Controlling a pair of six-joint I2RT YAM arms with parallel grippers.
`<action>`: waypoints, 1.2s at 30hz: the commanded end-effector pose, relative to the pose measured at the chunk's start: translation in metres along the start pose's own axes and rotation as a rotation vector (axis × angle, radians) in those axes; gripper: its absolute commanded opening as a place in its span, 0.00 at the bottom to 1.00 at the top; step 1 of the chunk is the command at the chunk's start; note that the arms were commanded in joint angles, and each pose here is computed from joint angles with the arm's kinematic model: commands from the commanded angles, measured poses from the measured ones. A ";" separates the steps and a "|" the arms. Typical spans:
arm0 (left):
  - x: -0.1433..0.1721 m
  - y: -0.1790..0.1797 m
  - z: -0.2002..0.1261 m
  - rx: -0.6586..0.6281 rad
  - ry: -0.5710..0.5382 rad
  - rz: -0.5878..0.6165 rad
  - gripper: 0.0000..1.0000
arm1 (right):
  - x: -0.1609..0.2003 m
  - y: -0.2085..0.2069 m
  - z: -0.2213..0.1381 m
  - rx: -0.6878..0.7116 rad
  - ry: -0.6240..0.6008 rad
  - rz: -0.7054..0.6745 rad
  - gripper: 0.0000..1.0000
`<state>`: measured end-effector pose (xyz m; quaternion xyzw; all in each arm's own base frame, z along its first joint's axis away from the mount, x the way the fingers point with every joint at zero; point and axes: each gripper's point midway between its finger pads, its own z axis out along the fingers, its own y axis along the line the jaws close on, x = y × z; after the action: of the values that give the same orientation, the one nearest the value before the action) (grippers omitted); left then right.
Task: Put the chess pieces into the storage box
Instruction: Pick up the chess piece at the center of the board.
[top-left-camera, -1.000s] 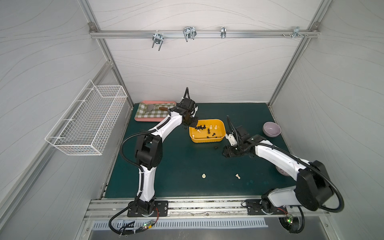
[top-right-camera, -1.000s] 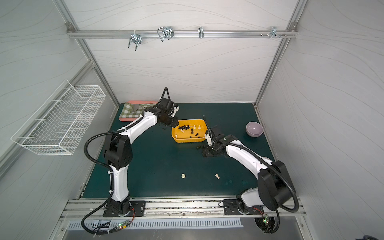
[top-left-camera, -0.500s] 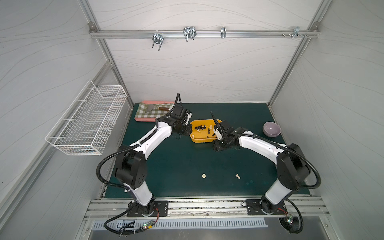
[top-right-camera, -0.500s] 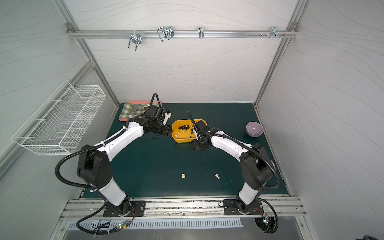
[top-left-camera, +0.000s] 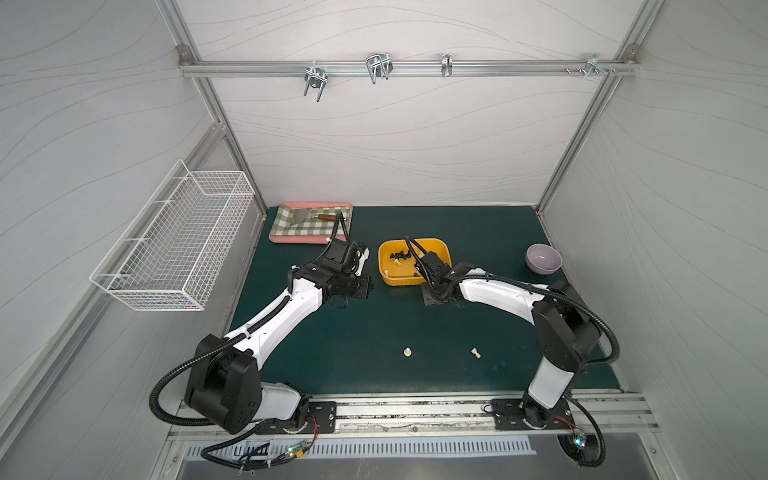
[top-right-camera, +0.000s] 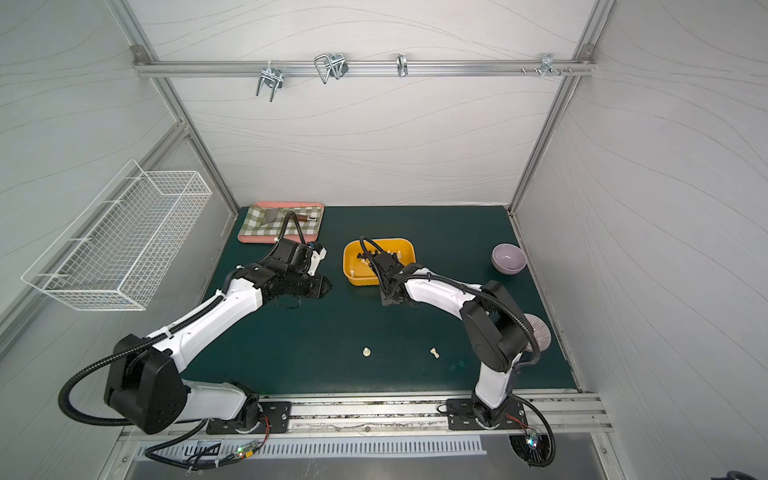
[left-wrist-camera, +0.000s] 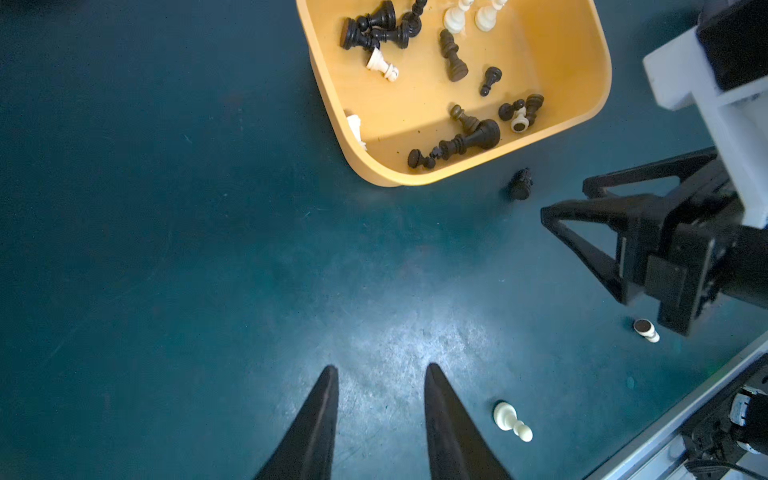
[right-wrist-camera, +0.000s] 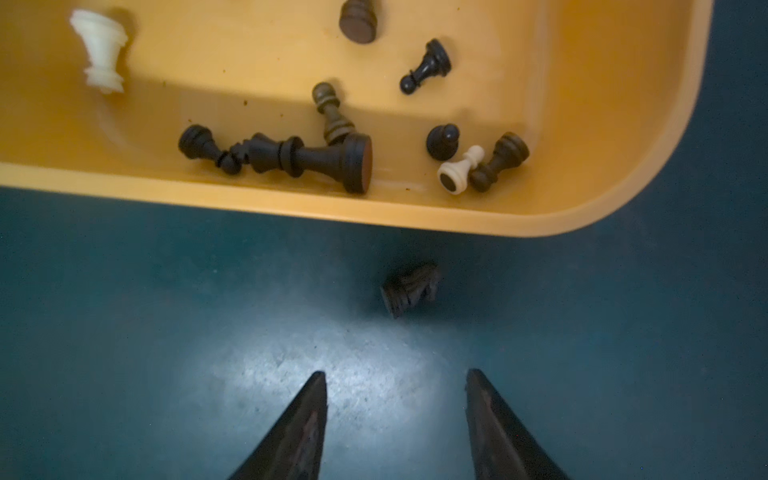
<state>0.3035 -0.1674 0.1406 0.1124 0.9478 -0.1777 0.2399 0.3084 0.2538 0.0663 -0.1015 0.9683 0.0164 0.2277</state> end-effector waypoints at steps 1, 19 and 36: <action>-0.004 -0.006 -0.007 0.040 -0.050 0.007 0.36 | -0.009 -0.011 -0.004 0.084 -0.087 0.104 0.53; 0.014 -0.012 -0.008 0.095 -0.033 -0.004 0.37 | -0.008 -0.006 0.020 0.124 -0.106 0.266 0.47; 0.025 -0.010 -0.013 0.092 -0.023 -0.012 0.37 | -0.007 -0.004 0.037 0.144 -0.110 0.309 0.46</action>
<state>0.2736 -0.1681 0.1335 0.1156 0.9410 -0.2154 0.2341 0.3288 0.2511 0.0381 0.0498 0.9599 -0.0090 0.2756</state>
